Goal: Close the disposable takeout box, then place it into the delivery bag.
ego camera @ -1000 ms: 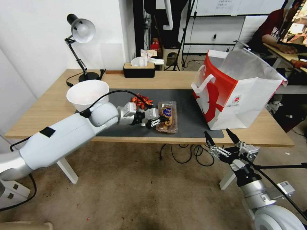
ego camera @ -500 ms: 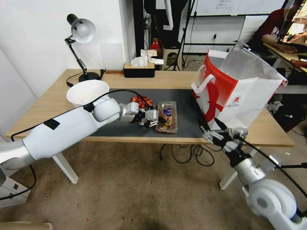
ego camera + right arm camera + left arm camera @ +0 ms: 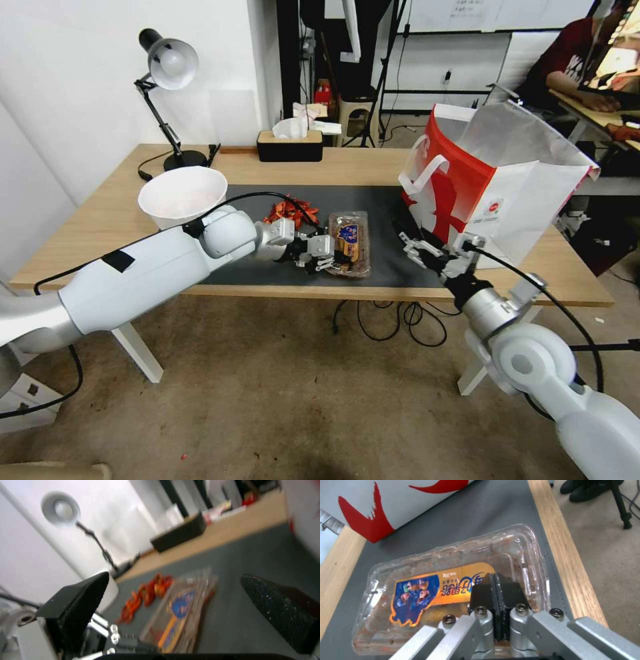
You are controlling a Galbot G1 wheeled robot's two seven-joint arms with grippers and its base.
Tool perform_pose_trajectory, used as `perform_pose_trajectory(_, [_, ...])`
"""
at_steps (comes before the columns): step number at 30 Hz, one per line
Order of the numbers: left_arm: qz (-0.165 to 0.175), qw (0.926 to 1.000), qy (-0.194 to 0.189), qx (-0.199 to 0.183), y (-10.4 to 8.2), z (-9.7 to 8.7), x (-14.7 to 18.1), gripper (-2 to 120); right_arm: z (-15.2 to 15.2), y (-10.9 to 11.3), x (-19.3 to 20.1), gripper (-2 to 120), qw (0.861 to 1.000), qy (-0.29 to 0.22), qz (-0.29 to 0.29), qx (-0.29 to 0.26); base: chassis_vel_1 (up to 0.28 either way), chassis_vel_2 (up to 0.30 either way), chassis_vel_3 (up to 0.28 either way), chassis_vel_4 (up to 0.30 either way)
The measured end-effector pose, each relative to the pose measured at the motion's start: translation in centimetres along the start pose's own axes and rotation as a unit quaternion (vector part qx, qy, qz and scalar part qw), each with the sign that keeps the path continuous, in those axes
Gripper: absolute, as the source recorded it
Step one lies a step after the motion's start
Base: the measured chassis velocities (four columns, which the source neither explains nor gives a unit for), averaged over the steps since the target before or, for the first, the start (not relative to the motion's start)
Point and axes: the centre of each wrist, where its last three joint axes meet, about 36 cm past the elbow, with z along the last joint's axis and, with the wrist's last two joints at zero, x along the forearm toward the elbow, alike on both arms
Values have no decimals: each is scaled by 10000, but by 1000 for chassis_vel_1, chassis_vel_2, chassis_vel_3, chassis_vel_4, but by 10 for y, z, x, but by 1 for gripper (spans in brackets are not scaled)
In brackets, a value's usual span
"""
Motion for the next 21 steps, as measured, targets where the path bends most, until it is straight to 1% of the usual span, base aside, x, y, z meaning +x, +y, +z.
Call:
perform_pose_trajectory(3, [5,10000,17,-3,1,1,1,0,0,3,-12,100,9999,148,16,19,0,0,0,0])
perform_pose_trajectory(7, [26,10000,-2,18,3,0,-1,0,-10,7,-32,100,9997,196,130,-13,0,0,0,0])
perform_pose_trajectory(9, [42,10000,-23,21,3,-1,-4,0,-21,8,-44,100,9987,441,223,-108,0,0,0,0])
perform_pose_trajectory(10, [42,10000,-23,21,3,-1,-4,0,-21,8,-44,100,9987,441,223,-108,0,0,0,0])
perform_pose_trajectory(12, [50,10000,-39,48,2,-1,-4,0,-29,10,-53,100,9970,696,308,-159,0,0,0,0])
perform_pose_trajectory(13, [60,9999,-44,70,1,-1,-4,0,-31,12,-57,100,9960,802,344,-179,0,0,0,0])
perform_pose_trajectory(14, [60,9999,-44,70,1,-1,-4,0,-31,12,-57,100,9960,802,344,-179,0,0,0,0])
perform_pose_trajectory(17, [80,9999,-25,95,0,1,-5,0,-36,16,-70,100,9913,1163,564,-258,0,0,0,0])
perform_pose_trajectory(18, [80,9999,-25,95,0,1,-5,0,-36,16,-70,100,9913,1163,564,-258,0,0,0,0])
perform_pose_trajectory(21, [92,9999,-29,120,-1,3,-8,0,-39,16,-83,100,9831,1631,777,-311,0,0,0,0])
